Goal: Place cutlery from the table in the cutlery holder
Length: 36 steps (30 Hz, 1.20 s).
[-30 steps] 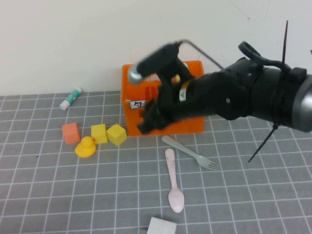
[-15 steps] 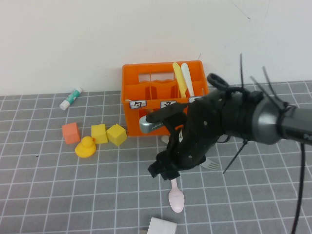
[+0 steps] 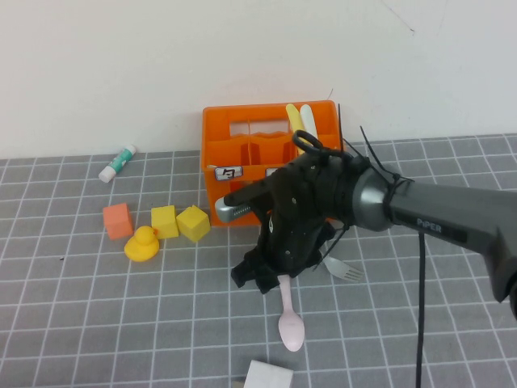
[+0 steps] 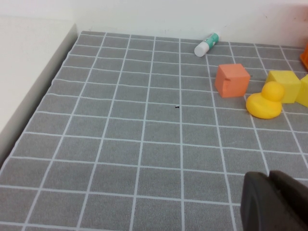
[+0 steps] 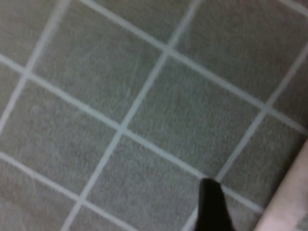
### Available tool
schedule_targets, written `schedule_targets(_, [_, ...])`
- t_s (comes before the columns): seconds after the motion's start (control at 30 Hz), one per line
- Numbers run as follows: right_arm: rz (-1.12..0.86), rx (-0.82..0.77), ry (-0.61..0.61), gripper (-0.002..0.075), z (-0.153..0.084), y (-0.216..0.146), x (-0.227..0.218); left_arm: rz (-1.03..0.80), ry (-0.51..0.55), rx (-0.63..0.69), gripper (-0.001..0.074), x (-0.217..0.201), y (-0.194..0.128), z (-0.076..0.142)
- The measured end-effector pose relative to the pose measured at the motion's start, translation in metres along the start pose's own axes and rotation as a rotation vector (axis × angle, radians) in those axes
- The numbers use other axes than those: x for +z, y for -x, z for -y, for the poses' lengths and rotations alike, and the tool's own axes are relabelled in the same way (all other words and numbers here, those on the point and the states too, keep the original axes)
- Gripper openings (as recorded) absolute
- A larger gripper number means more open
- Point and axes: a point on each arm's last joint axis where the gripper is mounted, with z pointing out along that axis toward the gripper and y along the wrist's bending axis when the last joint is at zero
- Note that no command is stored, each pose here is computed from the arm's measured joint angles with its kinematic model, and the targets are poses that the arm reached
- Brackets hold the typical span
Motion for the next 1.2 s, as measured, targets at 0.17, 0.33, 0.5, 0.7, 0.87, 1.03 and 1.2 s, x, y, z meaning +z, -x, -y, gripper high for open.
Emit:
schedule_targets(0.17, [-0.026,-0.012,-0.021,0.0371,0.002,0.001,0.003,0.0,0.0,0.0,-0.0001,0.0,0.0,0.0])
schedule_targets(0.33, [-0.049,-0.02,-0.034,0.0309,0.003,-0.001,0.006,0.0,0.0,0.0,-0.0001,0.0,0.0,0.0])
schedule_targets(0.5, [-0.055,-0.03,-0.044,0.0268,0.004,-0.002,0.006,0.0,0.0,0.0,-0.0001,0.0,0.0,0.0])
schedule_targets(0.7, [-0.086,-0.085,-0.027,0.0144,0.002,-0.005,0.006,0.0,0.0,-0.004,-0.0001,0.0,0.0,0.0])
schedule_targets(0.87, [-0.074,-0.146,0.003,0.0145,-0.02,-0.009,-0.003,0.0,0.0,-0.002,-0.0001,0.0,0.0,0.0])
schedule_targets(1.03, [0.109,-0.152,0.08,0.0145,-0.045,-0.016,-0.024,0.0,0.0,-0.002,-0.0001,0.0,0.0,0.0])
schedule_targets(1.2, [0.39,-0.073,0.161,0.0144,-0.048,-0.033,-0.048,0.0,0.0,-0.002,-0.0001,0.0,0.0,0.0])
